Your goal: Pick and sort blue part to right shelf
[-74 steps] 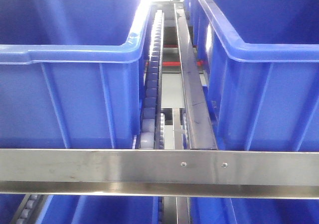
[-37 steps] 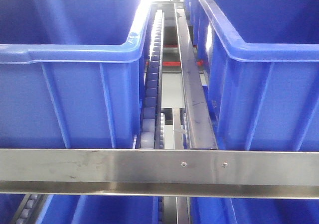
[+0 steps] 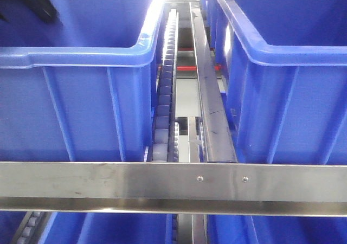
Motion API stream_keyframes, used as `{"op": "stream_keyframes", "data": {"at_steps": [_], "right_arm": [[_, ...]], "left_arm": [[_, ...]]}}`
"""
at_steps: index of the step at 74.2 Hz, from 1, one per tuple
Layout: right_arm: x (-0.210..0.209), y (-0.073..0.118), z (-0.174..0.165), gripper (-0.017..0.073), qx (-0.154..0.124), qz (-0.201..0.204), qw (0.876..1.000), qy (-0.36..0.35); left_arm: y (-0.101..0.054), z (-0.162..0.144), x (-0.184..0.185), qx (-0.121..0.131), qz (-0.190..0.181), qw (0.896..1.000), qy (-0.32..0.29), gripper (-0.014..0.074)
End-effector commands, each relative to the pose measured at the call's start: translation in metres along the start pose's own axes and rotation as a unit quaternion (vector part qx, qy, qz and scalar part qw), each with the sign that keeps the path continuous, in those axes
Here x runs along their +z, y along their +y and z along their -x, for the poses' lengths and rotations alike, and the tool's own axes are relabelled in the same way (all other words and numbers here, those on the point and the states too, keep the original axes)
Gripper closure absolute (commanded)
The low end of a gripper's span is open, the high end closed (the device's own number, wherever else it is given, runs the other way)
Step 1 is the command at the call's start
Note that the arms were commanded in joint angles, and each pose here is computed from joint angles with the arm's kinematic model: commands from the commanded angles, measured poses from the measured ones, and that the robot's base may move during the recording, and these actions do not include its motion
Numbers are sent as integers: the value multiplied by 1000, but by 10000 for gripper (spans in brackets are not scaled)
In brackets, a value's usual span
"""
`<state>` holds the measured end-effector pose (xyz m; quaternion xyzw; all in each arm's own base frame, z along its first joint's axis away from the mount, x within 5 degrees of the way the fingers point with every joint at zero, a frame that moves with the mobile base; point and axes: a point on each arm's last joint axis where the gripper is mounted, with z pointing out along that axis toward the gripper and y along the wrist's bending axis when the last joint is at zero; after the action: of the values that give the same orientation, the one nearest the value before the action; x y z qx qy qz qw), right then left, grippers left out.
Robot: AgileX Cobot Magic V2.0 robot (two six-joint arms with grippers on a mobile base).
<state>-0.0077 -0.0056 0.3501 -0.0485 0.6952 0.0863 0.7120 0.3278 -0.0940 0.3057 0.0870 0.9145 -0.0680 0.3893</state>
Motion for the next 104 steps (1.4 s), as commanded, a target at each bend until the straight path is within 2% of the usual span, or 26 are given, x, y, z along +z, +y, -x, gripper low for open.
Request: {"op": "stream_keyframes", "data": {"at_steps": [1, 21, 40, 46, 59, 67, 76, 89, 96, 104], "right_arm": [[-1, 1, 17, 344, -3, 2, 998, -55], [-1, 1, 17, 344, -3, 2, 998, -55], [-1, 1, 16, 344, -3, 1, 999, -49], [-1, 1, 16, 344, -3, 1, 999, -48], [-1, 1, 16, 344, -3, 1, 999, -48], [-1, 1, 15, 344, -3, 1, 999, -46], [-1, 1, 15, 344, -3, 1, 999, -44], [-1, 1, 14, 344, -4, 0, 999, -39], [-1, 0, 14, 344, -7, -3, 999, -37], [3, 0, 14, 344, -8, -4, 999, -31]], "left_arm": [[-3, 26, 0, -8, -7, 999, -51, 401], [-3, 20, 61, -7, -2, 1000, 1, 401], [-2, 13, 76, -7, -1, 1000, 19, 382], [-2, 14, 75, -7, -1, 1000, 18, 307], [-3, 16, 75, -7, -1, 1000, 13, 49], [-3, 20, 73, -7, -2, 1000, 8, -19], [-4, 28, 64, -7, 0, 1000, 18, -16], [-3, 46, 17, 6, 9, 1000, 3, -1], [-2, 47, -14, 6, 8, 1000, -14, 61], [-1, 40, -52, 5, 4, 999, -48, 175]]}}
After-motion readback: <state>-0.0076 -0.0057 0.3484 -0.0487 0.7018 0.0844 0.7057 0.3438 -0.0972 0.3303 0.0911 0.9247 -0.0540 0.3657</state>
